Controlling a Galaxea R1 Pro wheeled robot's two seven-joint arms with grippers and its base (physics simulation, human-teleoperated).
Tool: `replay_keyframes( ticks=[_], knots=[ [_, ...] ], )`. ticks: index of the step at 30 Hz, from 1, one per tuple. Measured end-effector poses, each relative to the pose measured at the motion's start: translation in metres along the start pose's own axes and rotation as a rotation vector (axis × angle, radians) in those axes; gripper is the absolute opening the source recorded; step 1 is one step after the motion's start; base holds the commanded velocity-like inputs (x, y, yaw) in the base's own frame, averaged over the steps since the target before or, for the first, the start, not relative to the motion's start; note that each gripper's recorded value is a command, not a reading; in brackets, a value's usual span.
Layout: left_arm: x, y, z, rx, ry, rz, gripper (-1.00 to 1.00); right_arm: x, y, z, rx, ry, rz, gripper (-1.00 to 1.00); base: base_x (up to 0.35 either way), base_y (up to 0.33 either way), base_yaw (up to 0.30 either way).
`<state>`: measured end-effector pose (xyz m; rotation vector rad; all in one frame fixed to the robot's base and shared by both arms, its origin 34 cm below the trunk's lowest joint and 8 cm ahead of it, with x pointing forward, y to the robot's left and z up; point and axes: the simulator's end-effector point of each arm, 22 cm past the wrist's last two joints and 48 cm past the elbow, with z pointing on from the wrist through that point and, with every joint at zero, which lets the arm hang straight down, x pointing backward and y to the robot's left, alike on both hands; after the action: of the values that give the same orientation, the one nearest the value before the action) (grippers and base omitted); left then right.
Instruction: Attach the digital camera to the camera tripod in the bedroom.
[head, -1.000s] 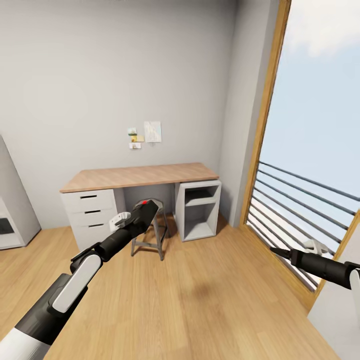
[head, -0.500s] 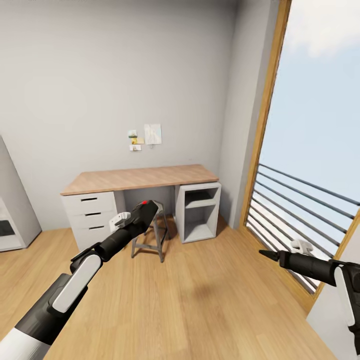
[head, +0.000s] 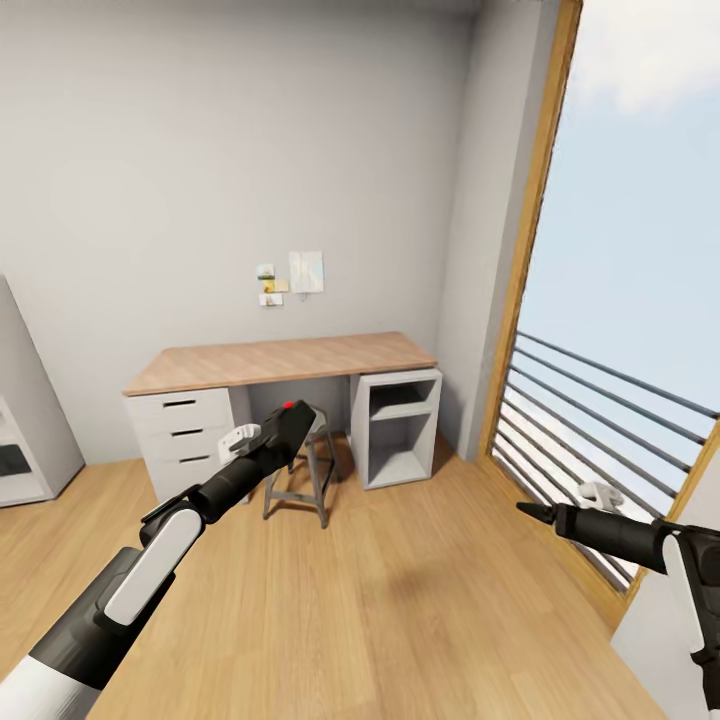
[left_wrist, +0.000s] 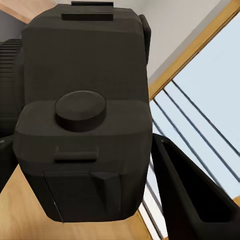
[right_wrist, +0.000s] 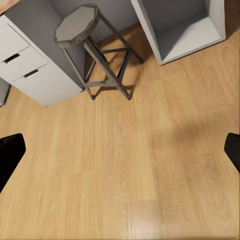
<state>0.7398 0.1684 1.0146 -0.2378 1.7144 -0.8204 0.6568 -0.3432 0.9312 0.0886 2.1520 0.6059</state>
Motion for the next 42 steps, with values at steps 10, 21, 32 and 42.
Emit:
replay_keyframes(
  ticks=[10,21,32,42],
  knots=[
    [-0.012,-0.009,-0.001,-0.001,0.001,0.0,-1.0,0.008,0.016,0.016,0.0,0.009,0.005,1.0,0.0,0.0,0.0],
    [-0.025,-0.02,-0.003,-0.002,0.001,-0.001,-1.0,0.002,0.029,0.017,0.012,0.01,-0.014,1.0,0.0,0.0,0.0],
    [-0.036,-0.029,-0.005,-0.003,0.002,-0.001,-1.0,-0.009,0.036,0.008,0.013,0.011,-0.014,1.0,0.0,0.0,0.0],
    [-0.035,-0.041,-0.003,-0.014,0.018,-0.011,-1.0,0.0,0.032,0.009,0.02,0.055,0.021,1.0,0.0,0.0,0.0]
  ],
)
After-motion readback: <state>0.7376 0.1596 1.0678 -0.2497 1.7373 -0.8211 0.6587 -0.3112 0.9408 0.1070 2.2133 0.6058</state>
